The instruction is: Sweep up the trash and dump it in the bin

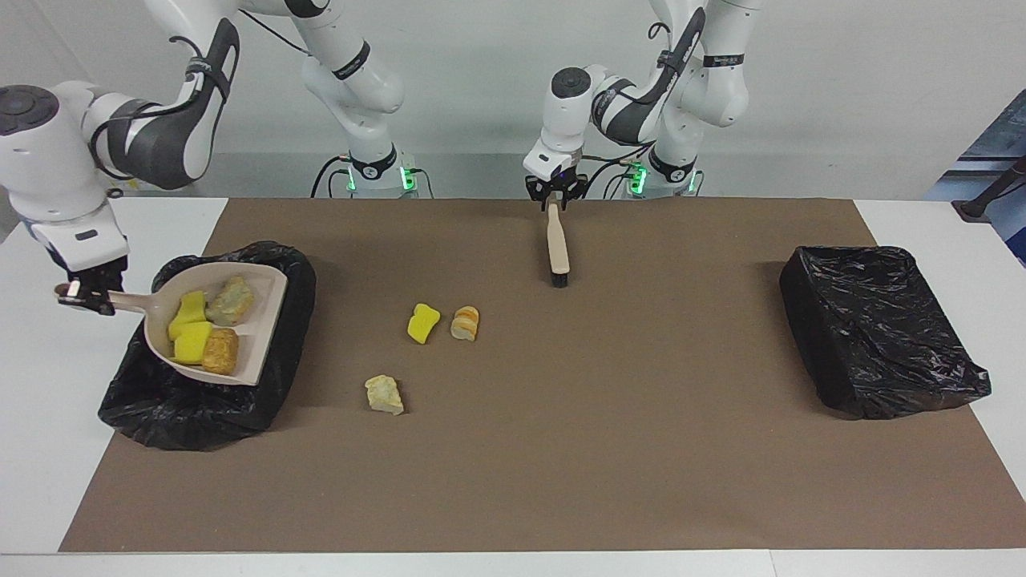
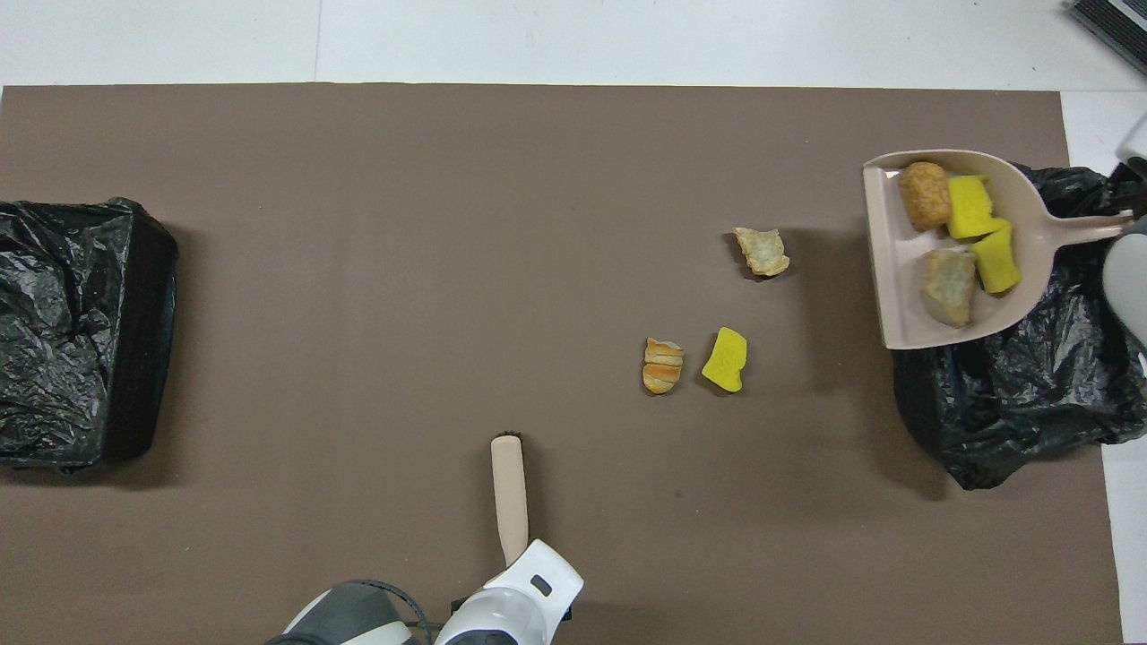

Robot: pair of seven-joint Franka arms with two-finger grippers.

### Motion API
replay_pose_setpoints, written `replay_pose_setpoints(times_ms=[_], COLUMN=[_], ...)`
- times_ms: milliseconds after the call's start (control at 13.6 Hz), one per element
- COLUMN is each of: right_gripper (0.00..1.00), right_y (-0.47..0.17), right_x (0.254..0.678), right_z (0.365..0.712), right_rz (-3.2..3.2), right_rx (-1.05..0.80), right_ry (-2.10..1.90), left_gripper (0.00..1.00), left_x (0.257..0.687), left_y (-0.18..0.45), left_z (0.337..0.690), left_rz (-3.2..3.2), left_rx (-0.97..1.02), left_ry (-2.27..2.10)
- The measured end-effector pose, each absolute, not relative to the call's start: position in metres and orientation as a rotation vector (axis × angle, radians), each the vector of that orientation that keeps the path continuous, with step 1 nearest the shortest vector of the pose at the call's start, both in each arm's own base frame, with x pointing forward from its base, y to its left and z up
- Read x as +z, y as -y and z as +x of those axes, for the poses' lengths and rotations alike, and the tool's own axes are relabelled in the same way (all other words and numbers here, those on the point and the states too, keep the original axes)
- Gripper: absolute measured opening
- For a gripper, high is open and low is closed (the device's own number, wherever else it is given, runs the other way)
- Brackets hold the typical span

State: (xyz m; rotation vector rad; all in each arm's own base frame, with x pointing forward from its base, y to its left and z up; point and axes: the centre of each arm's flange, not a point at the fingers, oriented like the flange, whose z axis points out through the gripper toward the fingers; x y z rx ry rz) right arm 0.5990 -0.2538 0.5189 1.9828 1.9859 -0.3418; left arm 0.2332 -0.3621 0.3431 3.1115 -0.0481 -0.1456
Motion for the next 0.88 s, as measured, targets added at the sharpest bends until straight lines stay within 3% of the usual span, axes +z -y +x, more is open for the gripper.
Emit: replay_pose_setpoints(times_ms=[221,590,884], right_gripper=[0.31,0.31,0.31], right_y=[0.277,0.264,0.239], right_x=[0.526,0.509,0.520], right_z=[0.592,0.563,0.541], right_rz=[1.840,1.651,1.558], right_rx=[-0.530,-0.717,-0.787], right_ry=[-1.941,-1.797,-1.716], left_gripper=[0.99,1.00,1.00], left_x=[0.367,0.462,0.551], left_y=[0.358,0.293,0.227], left_z=[0.280,0.400,0.457], left_rz=[3.091,3.023,3.057], left_rx=[-0.138,-0.049,0.062], left_ry=[0.065,0.153,0.311])
